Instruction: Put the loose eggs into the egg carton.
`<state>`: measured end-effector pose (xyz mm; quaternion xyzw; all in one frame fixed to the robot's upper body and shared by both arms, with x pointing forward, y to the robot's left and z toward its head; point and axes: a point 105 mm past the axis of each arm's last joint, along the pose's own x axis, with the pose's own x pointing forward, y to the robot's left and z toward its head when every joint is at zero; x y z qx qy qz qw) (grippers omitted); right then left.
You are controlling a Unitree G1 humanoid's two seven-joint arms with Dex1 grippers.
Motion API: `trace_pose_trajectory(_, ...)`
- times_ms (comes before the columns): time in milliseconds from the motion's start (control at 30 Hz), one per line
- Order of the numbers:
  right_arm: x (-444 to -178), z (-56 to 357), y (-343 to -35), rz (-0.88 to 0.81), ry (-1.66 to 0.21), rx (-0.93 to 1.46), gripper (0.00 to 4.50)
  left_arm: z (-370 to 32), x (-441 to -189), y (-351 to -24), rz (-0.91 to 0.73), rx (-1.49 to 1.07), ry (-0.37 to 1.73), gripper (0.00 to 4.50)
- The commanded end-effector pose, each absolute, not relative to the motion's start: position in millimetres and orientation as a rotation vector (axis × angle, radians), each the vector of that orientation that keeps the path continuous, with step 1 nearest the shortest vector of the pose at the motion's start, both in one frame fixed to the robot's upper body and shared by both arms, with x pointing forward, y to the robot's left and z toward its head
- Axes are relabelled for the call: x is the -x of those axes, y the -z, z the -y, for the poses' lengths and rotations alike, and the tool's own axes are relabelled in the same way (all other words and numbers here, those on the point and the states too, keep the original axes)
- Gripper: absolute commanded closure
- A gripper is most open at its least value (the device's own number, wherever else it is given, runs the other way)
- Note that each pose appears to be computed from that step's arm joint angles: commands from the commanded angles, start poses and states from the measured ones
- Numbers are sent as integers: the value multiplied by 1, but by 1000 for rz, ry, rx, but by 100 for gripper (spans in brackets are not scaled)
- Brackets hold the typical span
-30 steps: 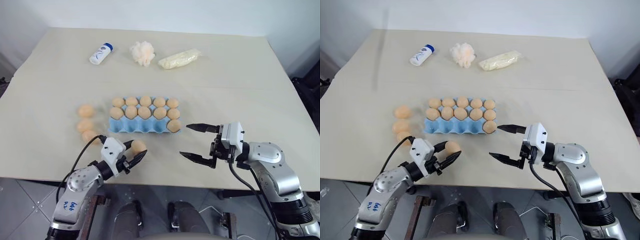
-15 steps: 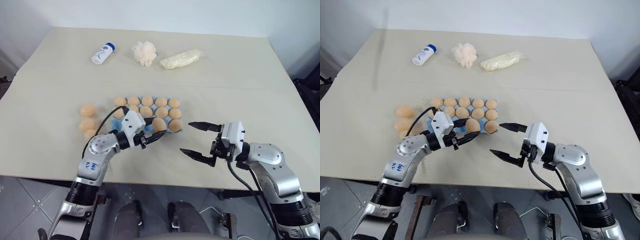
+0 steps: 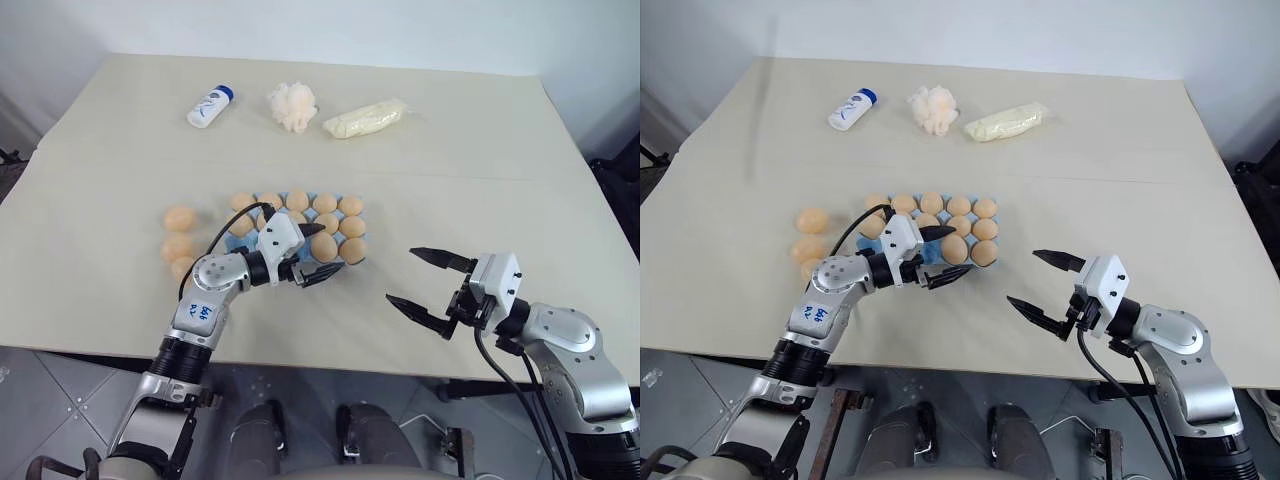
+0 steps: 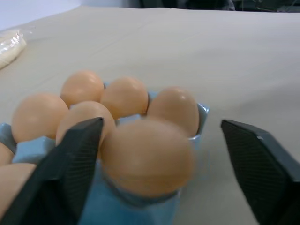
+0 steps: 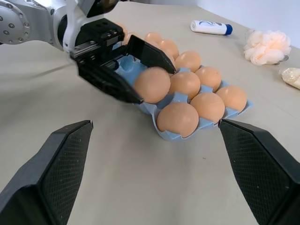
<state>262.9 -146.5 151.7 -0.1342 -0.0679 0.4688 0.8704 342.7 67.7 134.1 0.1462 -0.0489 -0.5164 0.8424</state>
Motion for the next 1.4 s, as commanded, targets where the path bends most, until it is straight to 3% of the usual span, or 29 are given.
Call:
trace_pose_trajectory(33,-261,148,-164,197,-973,307,0,-89,-344,-151,162,-357,1034,3)
trace_pose_trajectory(133,-261,149,-163,199,-985,305,0,-120,-338,-158,178,-393,999,3)
trace_pose_trajectory(267,-262,148,-162,204,-1014,297,0,-160,-314,-176,261,-423,1031,3)
trace_pose_trajectory(467,-265,139,-163,218,-1080,280,0,-233,-293,-188,166,-418,900,3)
trace_pose_trajectory(667,-267,122,-170,245,-1155,268,0,-311,-251,-190,88,-369,632,3)
trace_pose_trajectory(733,-267,116,-171,248,-1182,267,0,-333,-232,-172,31,-329,556,3)
trace_pose_trajectory(833,-268,114,-172,244,-1193,267,0,-336,-220,-154,-41,-292,543,3)
trace_pose_trajectory(967,-272,112,-176,252,-1203,264,0,-321,-223,-140,-32,-243,534,3)
trace_pose_trajectory(1400,-270,109,-176,251,-1185,253,0,-272,-284,-119,27,-203,541,3)
